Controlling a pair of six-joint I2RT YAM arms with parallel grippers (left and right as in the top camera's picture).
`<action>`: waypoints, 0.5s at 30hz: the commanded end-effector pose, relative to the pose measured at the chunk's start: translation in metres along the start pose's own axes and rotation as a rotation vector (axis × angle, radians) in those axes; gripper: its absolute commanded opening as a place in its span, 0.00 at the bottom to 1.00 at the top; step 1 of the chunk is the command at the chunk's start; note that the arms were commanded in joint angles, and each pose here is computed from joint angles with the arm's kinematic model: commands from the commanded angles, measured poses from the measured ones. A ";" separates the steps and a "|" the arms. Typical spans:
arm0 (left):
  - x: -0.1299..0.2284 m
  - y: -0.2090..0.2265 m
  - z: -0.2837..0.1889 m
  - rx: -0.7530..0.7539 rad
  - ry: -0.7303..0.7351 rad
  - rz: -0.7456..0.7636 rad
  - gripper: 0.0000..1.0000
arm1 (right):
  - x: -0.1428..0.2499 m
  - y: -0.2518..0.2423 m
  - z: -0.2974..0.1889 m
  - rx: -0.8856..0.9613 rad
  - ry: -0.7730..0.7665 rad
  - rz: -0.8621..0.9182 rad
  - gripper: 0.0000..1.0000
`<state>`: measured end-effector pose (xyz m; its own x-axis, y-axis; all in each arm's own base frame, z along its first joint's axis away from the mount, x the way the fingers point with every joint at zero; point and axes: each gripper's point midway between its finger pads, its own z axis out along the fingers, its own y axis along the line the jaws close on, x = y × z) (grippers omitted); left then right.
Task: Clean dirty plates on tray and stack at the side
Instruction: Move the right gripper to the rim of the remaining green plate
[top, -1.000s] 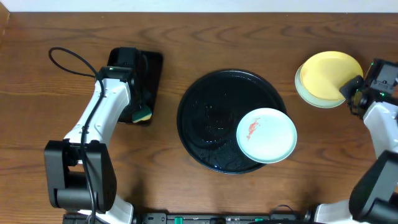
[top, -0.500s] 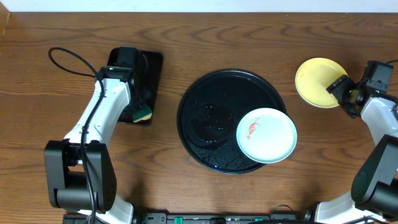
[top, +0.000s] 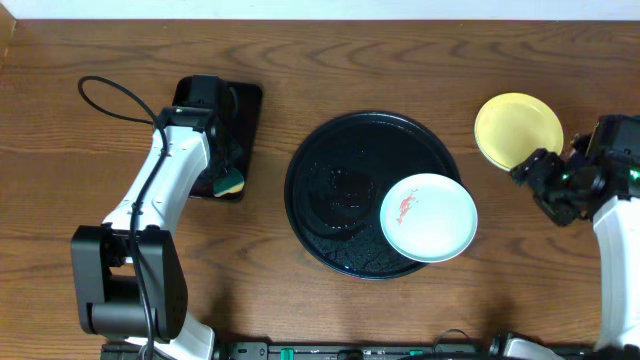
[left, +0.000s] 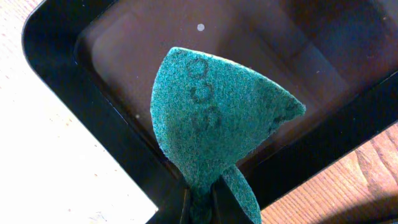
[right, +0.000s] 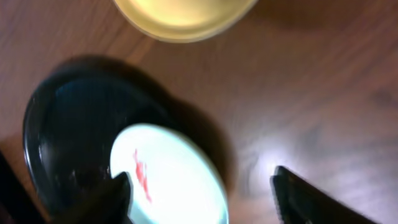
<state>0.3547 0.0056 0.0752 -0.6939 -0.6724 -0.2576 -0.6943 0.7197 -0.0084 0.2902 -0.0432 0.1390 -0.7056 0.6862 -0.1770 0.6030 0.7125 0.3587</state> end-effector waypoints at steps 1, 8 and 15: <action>0.001 0.000 0.002 -0.008 0.002 -0.002 0.07 | 0.013 0.007 -0.004 0.015 0.022 -0.065 0.65; 0.002 0.001 0.002 -0.009 0.002 -0.001 0.07 | 0.048 0.006 0.017 0.118 0.085 -0.130 0.61; 0.001 0.001 0.002 -0.009 0.002 -0.001 0.07 | 0.069 -0.023 0.035 0.261 0.098 -0.098 0.59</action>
<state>0.3547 0.0056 0.0752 -0.6939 -0.6724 -0.2576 -0.6943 0.7197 -0.0084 0.2486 0.0027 0.0949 -0.8185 0.5668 -0.0936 0.5492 0.8199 0.1620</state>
